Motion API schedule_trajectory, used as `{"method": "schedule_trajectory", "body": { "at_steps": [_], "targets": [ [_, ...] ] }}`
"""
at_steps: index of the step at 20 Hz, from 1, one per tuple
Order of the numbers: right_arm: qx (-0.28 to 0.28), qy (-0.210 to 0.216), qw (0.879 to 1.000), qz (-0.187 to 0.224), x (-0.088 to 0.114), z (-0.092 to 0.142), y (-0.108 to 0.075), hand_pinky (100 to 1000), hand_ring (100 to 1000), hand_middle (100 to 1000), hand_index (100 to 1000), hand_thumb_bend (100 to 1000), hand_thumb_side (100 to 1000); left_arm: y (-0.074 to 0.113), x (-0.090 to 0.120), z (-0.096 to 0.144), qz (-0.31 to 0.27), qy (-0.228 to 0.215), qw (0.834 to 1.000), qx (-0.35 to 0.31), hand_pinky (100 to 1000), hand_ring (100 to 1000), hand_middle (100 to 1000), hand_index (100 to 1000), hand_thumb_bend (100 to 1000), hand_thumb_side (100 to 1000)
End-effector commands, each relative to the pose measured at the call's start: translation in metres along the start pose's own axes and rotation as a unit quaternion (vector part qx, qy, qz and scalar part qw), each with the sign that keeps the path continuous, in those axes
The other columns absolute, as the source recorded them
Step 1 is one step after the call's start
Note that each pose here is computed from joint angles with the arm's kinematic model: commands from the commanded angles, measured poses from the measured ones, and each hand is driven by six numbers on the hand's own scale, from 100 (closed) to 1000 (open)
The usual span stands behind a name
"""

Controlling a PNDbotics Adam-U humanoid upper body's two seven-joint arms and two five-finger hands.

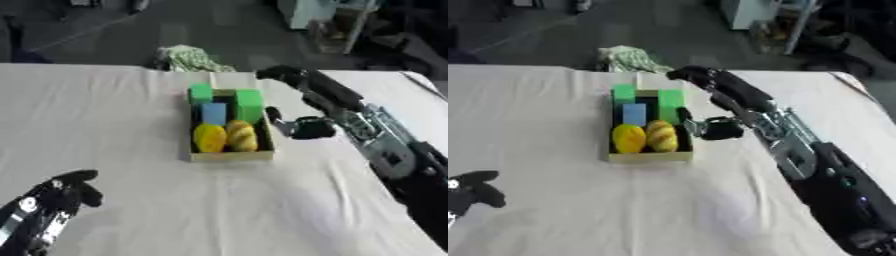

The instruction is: Pick up objects on the table and place them in the box.

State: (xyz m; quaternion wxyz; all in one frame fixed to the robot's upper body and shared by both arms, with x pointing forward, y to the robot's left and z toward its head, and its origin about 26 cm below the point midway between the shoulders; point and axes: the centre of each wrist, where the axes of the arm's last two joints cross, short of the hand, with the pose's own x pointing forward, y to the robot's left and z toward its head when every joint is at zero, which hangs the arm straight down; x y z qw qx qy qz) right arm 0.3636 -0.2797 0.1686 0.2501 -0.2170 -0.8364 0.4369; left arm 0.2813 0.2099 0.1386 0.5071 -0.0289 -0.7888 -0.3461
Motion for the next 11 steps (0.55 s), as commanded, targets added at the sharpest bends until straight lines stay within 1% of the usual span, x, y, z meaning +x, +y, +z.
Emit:
{"method": "schedule_trajectory", "body": {
  "at_steps": [1, 2, 3, 7, 11],
  "targets": [
    [-0.056, -0.003, 0.998, -0.037, 0.019, -0.002, 0.0, 824, 863, 771, 911, 100, 417, 0.005, 0.004, 0.003, -0.006, -0.004, 1.0, 0.012, 837, 660, 603, 861, 100, 833],
    [-0.063, 0.005, 0.996, -0.054, 0.024, 0.001, 0.005, 818, 855, 758, 894, 100, 365, 0.004, 0.003, 0.004, -0.004, -0.004, 1.0, 0.013, 838, 662, 604, 862, 100, 830],
    [-0.068, 0.012, 0.995, -0.072, 0.028, 0.005, 0.01, 817, 855, 757, 893, 100, 420, 0.003, 0.003, 0.004, -0.002, -0.004, 1.0, 0.014, 838, 662, 604, 862, 100, 832],
    [-0.083, 0.043, 0.986, -0.136, 0.045, 0.019, 0.027, 799, 834, 721, 869, 100, 429, -0.001, 0.001, 0.006, 0.008, -0.006, 1.0, 0.01, 839, 667, 607, 865, 100, 840],
    [-0.092, 0.071, 0.972, -0.206, 0.059, 0.035, 0.047, 789, 820, 701, 856, 100, 433, -0.005, 0.0, 0.007, 0.017, -0.007, 1.0, 0.006, 840, 669, 609, 865, 100, 837]
  ]
}}
